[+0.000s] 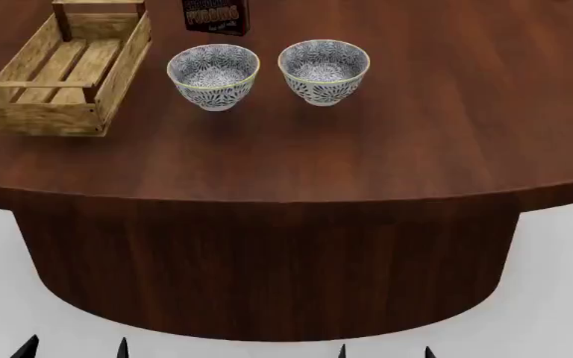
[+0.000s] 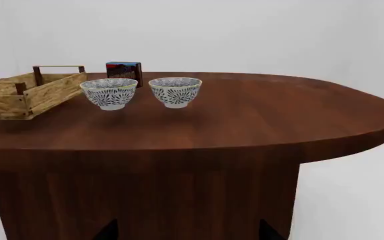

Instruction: Stack the left bowl on the right bowl and place them in the tray.

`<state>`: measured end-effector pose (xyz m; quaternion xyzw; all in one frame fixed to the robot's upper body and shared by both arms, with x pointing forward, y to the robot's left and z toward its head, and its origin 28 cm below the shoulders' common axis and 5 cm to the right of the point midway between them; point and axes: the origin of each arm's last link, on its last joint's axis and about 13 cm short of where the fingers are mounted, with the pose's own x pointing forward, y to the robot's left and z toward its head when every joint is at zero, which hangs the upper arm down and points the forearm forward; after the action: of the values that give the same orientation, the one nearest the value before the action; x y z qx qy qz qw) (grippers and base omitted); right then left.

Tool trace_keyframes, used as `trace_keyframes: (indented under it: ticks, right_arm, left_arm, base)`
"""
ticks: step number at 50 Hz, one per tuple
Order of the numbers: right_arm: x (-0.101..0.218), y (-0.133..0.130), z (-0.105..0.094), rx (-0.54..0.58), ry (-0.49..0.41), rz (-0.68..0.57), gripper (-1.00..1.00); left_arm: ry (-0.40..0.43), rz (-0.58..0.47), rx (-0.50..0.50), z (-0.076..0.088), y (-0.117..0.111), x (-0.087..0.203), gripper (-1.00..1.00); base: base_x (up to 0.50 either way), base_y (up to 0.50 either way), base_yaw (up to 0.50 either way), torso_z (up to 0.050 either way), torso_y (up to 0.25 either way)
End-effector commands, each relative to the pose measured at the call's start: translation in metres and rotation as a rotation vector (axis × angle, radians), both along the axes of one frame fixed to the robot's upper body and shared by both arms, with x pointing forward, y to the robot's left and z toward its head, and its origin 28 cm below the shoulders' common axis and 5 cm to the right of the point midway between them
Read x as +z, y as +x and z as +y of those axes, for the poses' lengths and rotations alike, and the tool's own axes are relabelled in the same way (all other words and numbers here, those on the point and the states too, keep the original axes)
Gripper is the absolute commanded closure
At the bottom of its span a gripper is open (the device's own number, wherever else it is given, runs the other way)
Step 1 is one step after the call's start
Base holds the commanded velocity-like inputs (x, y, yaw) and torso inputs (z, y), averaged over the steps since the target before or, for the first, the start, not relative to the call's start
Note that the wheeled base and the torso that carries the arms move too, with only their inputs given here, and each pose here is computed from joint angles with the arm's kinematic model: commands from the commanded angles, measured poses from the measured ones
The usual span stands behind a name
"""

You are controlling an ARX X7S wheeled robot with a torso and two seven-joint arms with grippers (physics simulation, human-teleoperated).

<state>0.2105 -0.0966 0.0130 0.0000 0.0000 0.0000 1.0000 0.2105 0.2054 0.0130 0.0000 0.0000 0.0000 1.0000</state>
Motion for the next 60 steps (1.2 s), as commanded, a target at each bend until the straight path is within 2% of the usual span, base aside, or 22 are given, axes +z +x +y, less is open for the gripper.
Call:
trace_keyframes:
  ticks: [1, 4, 6, 18, 19, 32, 35, 37, 41, 43, 47, 51, 52, 53, 57, 60]
  right_arm:
    - [0.000, 0.000, -0.002, -0.013, 0.000, 0.000, -1.00]
    - [0.000, 0.000, -0.001, -0.002, 0.016, 0.000, -1.00]
    - [0.000, 0.001, -0.001, 0.002, 0.017, -0.002, -1.00]
    - [0.003, 0.003, -0.001, -0.002, 0.012, -0.012, -1.00]
    - [0.009, 0.004, -0.002, -0.007, 0.006, -0.023, -1.00]
    - [0.099, 0.005, -0.015, -0.037, -0.010, -0.214, -1.00]
    - [0.114, 0.005, -0.015, -0.030, -0.020, -0.241, -1.00]
    - [0.124, 0.006, -0.014, -0.018, -0.020, -0.242, -1.00]
    - [0.138, 0.008, -0.013, -0.030, -0.024, -0.269, -1.00]
    - [0.144, 0.009, -0.014, -0.027, -0.019, -0.282, -1.00]
    - [0.144, 0.014, -0.015, -0.028, -0.022, -0.282, -1.00]
    - [0.138, 0.020, -0.015, -0.043, -0.055, -0.252, -1.00]
    - [0.137, 0.020, -0.015, -0.042, -0.053, -0.251, -1.00]
    - [0.136, 0.020, -0.015, -0.040, -0.055, -0.248, -1.00]
    - [0.131, 0.023, -0.015, -0.033, -0.062, -0.231, -1.00]
    - [0.131, 0.023, -0.015, -0.032, -0.052, -0.228, -1.00]
  left_arm:
    - [0.000, 0.000, 0.000, 0.000, 0.000, 0.000, -1.00]
    - [-0.044, -0.049, -0.016, 0.003, -0.003, 0.003, -1.00]
    - [-0.072, -0.043, -0.040, 0.003, -0.004, 0.005, -1.00]
    - [-0.051, -0.060, -0.019, 0.004, -0.001, 0.006, -1.00]
    - [-0.021, -0.072, -0.015, 0.003, -0.002, 0.010, -1.00]
    - [0.000, -0.236, -0.027, 0.016, 0.005, 0.095, -1.00]
    - [0.024, -0.254, -0.023, 0.018, 0.006, 0.106, -1.00]
    - [-0.001, -0.269, -0.003, 0.021, 0.008, 0.112, -1.00]
    - [0.005, -0.284, 0.031, 0.026, 0.013, 0.117, -1.00]
    - [0.034, -0.295, 0.069, 0.030, 0.016, 0.121, -1.00]
    - [0.056, -0.294, 0.067, 0.032, 0.020, 0.122, -1.00]
    - [0.042, -0.281, 0.062, 0.030, 0.022, 0.120, -1.00]
    - [0.038, -0.256, 0.052, 0.029, 0.023, 0.120, -1.00]
    - [0.029, -0.278, 0.020, 0.029, 0.023, 0.119, -1.00]
    - [0.099, -0.266, 0.005, 0.026, 0.023, 0.117, -1.00]
    - [0.073, -0.273, 0.010, 0.028, 0.022, 0.120, -1.00]
  base:
    - [0.00, 0.00, 0.00, 0.000, 0.000]
    - [0.00, 0.00, 0.00, 0.008, 0.000]
    - [0.00, 0.00, 0.00, 0.050, 0.000]
    - [0.00, 0.00, 0.00, 0.050, 0.000]
    - [0.00, 0.00, 0.00, 0.050, 0.000]
    - [0.00, 0.00, 0.00, 0.050, 0.000]
    - [0.00, 0.00, 0.00, 0.050, 0.000]
    - [0.00, 0.00, 0.00, 0.050, 0.000]
    - [0.00, 0.00, 0.00, 0.050, 0.000]
    - [0.00, 0.00, 0.00, 0.050, 0.000]
    - [0.00, 0.00, 0.00, 0.050, 0.000]
    - [0.00, 0.05, 0.00, 0.050, 0.000]
    - [0.00, 0.50, 0.00, 0.050, 0.000]
    - [0.00, 0.50, 0.00, 0.000, 0.000]
    - [0.00, 0.50, 0.00, 0.000, 0.000]
    - [0.00, 0.50, 0.00, 0.000, 0.000]
